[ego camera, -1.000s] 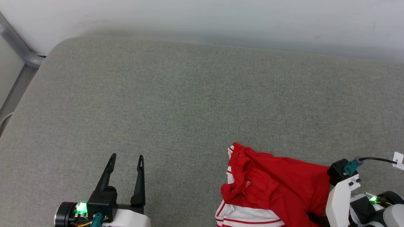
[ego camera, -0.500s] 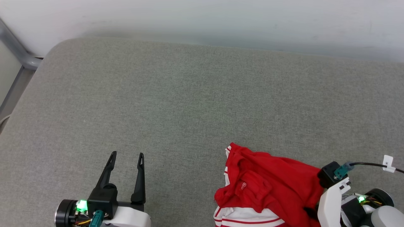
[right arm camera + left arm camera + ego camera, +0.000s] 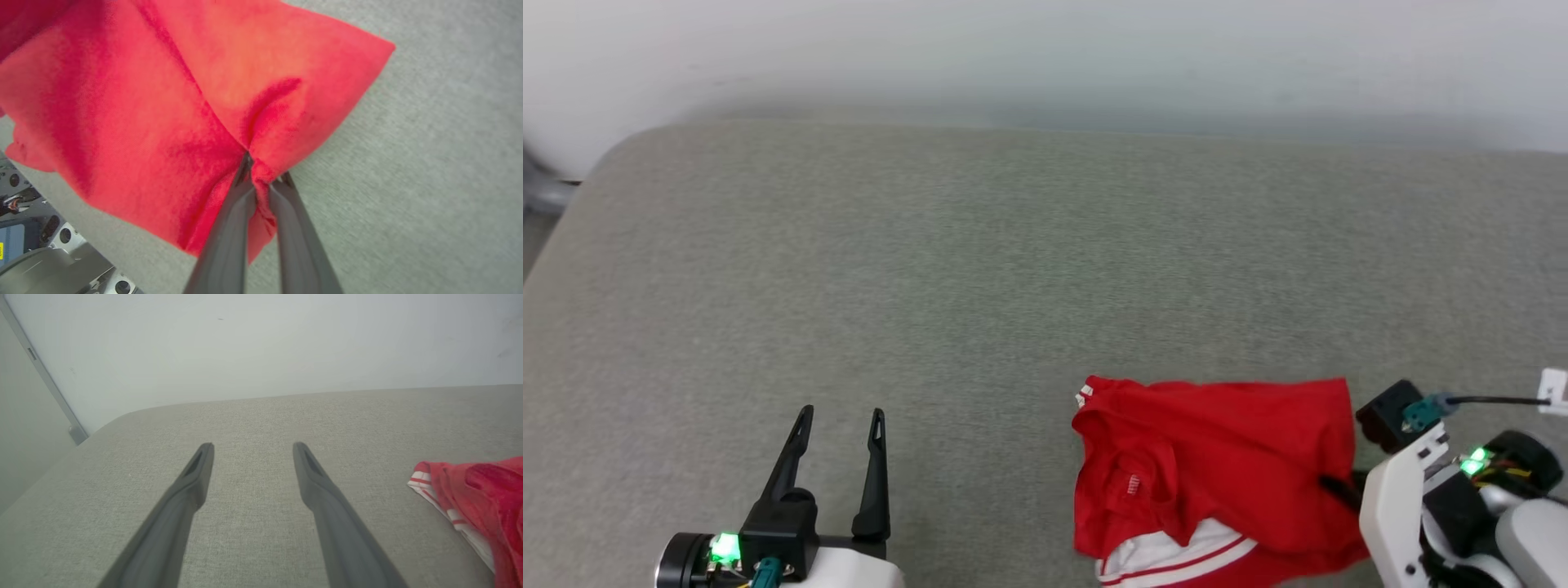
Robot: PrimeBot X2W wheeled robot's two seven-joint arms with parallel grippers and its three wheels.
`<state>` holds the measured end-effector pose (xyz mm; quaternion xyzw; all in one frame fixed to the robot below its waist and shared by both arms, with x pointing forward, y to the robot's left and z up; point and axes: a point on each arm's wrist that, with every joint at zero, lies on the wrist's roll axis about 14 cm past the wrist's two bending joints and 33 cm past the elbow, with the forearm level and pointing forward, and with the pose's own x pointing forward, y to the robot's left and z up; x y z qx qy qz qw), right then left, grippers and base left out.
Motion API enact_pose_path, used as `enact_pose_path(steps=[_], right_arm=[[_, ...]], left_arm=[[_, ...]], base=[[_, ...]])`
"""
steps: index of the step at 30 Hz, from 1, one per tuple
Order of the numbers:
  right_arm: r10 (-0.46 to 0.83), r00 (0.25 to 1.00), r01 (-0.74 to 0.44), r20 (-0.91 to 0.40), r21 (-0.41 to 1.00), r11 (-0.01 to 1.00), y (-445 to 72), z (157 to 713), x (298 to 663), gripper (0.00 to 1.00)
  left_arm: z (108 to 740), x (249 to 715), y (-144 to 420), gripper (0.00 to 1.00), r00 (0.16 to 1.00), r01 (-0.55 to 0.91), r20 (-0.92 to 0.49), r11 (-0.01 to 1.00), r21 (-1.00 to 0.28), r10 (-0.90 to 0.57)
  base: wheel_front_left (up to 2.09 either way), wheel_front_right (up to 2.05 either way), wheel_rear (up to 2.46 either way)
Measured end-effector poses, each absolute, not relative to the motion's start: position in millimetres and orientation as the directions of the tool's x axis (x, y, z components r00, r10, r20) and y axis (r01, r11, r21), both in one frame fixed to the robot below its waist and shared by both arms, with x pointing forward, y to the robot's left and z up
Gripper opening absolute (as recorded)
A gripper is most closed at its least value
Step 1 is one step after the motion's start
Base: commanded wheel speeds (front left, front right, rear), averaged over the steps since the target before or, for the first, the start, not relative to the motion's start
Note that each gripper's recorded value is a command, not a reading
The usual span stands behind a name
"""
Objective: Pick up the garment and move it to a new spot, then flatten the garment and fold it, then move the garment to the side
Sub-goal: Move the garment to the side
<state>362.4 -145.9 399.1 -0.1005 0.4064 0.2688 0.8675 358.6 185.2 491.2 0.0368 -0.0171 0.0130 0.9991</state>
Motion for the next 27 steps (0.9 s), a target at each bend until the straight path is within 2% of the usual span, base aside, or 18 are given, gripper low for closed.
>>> enact_pose_path(steps=[7,12,19,27], right_arm=[[0.276,0.640,-0.475,-0.717,-0.087,0.876,-196.4,422.7,375.1,0.00],[0.175,0.717,-0.375,-0.674,-0.162,0.913,-240.0,440.7,382.6,0.00],[0.071,0.774,-0.250,-0.629,-0.200,0.947,-281.7,451.5,384.1,0.00],[-0.108,0.806,-0.082,-0.582,-0.290,0.954,-348.5,462.6,421.5,0.00]], left_arm=[[489.8,378.0,158.9,1.00,0.998,0.054,0.040,0.997,0.062,-0.057],[487.6,396.8,138.3,1.00,0.992,0.119,0.044,0.991,0.057,-0.122],[482.3,417.4,110.6,1.00,0.979,0.197,0.046,0.979,0.056,-0.200],[473.5,442.0,109.0,1.00,0.975,0.211,0.051,0.975,0.065,-0.215]], base=[[0.00,0.00,0.00],[0.00,0.00,0.00],[0.00,0.00,0.00],[0.00,0.00,0.00]])
